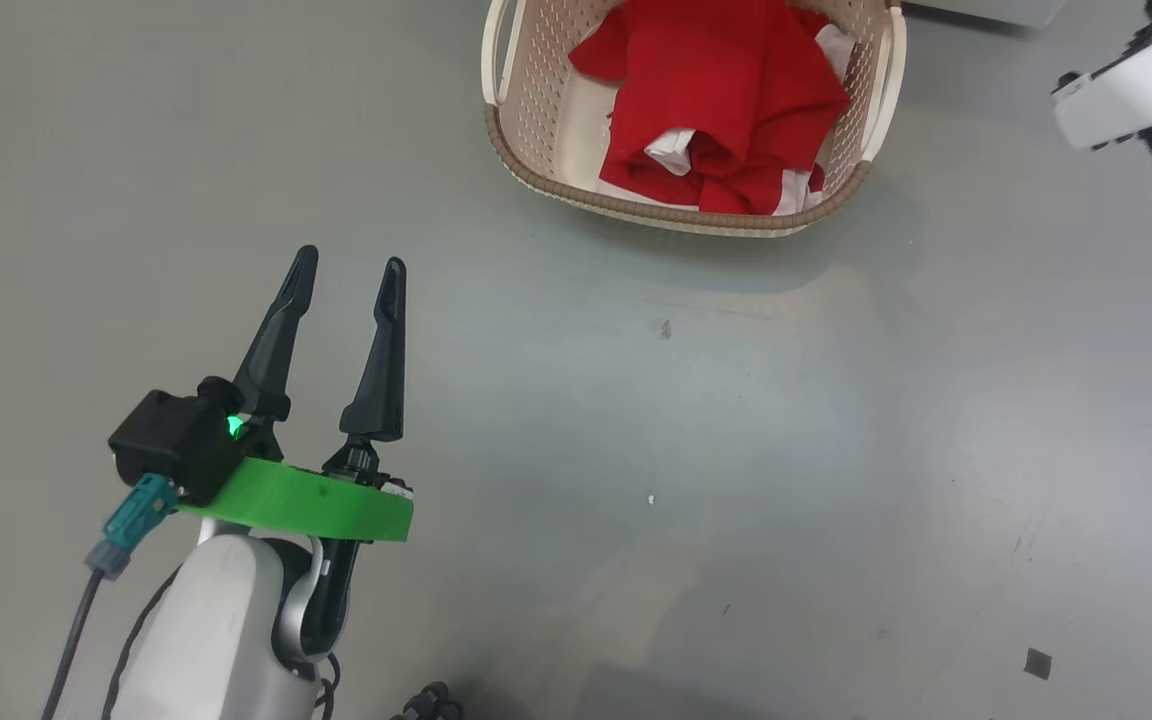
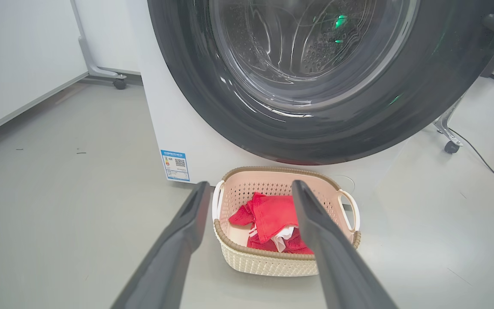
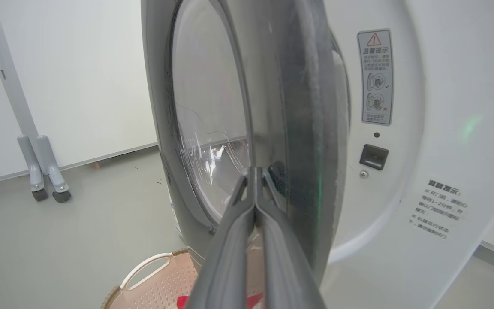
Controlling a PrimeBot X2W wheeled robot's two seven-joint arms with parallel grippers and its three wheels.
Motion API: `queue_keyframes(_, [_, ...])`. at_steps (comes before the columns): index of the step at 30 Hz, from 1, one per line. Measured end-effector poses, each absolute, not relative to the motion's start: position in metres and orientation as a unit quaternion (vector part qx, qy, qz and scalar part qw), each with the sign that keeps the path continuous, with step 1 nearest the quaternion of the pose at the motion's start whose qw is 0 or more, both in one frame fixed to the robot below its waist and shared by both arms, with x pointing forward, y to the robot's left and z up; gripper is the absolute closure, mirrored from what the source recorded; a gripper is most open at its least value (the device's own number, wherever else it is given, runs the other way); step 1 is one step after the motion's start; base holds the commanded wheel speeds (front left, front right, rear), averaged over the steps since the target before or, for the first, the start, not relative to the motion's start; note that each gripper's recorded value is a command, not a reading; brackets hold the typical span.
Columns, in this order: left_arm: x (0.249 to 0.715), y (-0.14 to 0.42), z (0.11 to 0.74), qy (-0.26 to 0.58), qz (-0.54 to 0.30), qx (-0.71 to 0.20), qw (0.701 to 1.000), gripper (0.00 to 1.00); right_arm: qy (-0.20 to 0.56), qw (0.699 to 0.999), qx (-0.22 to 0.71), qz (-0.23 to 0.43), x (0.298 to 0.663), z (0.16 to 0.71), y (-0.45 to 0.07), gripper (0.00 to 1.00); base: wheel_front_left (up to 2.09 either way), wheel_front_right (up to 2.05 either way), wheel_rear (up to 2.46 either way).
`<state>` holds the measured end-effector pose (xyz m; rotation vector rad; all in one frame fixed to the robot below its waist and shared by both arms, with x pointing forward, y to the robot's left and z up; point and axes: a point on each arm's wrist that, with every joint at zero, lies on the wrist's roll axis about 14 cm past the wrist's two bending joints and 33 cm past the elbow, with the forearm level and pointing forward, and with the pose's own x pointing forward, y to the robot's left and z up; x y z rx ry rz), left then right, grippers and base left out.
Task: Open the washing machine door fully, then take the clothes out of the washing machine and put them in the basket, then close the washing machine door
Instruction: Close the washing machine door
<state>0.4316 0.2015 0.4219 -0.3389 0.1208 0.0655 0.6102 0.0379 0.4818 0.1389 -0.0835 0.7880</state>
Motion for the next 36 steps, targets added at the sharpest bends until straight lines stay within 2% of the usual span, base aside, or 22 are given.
queue_keyframes(10, [0.439,0.198,0.408,0.074,0.032,-0.187,0.979,0.0,-0.048,0.93,0.037,0.364,0.656,0.476,0.024,1.0,0.0,0.0,0.0])
queue_keyframes(20, [0.439,0.204,0.401,0.084,0.042,-0.187,0.978,0.0,-0.044,0.934,0.026,0.353,0.687,0.467,0.025,1.0,0.0,0.0,0.0])
queue_keyframes(36, [0.436,0.209,0.399,0.089,0.052,-0.189,0.977,0.0,-0.045,0.938,0.024,0.342,0.71,0.47,0.026,1.0,0.0,0.0,0.0])
